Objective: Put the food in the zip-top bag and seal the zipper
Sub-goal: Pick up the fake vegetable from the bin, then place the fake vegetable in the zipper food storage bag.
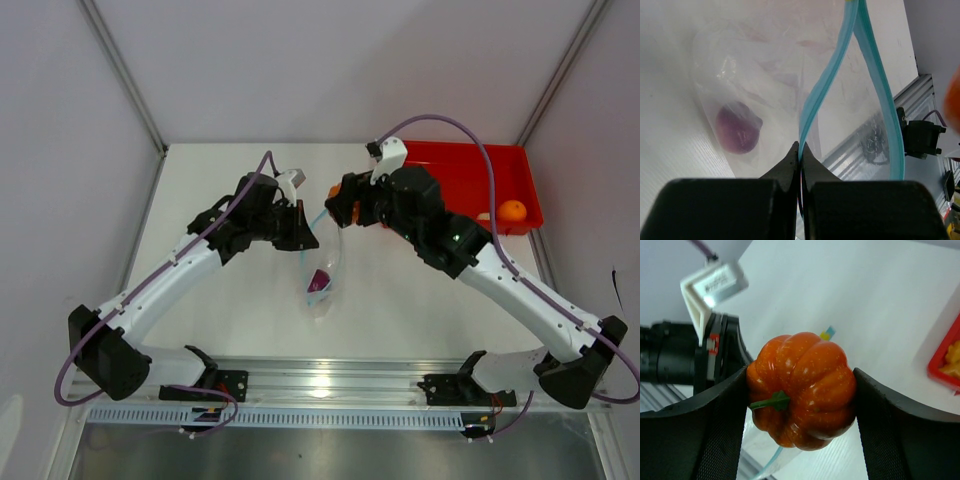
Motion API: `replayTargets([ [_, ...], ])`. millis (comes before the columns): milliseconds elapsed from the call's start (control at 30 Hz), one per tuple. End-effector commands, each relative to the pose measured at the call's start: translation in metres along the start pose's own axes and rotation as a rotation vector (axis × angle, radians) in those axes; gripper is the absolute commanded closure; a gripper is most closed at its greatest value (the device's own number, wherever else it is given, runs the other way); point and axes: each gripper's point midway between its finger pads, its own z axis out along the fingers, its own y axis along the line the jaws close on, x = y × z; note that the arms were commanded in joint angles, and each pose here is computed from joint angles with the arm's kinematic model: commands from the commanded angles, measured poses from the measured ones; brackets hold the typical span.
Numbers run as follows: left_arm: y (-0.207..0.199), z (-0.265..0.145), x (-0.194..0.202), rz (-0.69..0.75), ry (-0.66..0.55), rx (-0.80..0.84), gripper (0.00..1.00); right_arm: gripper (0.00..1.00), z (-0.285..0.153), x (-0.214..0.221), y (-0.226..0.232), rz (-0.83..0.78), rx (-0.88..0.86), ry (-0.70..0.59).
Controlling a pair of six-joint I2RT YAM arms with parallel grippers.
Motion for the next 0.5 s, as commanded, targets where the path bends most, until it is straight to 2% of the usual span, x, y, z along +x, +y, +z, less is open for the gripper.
replayTargets([
  [0, -0.012, -0.006, -0.018, 0.006, -0.043, 0.034, 0.99, 0.86, -0.012, 0.015, 0.006, -0.033, 0.027, 0.007],
  [100, -0.012, -0.006, -0.019, 0.007, -0.043, 0.033, 0.99, 0.86, -0.017, 0.032, 0.023, -0.065, -0.008, 0.043],
  [467, -0.007, -0.003, -0.016, 0.007, -0.032, 0.017, 1.00, 0.85, -0.043, 0.050, 0.064, -0.167, -0.056, 0.038],
])
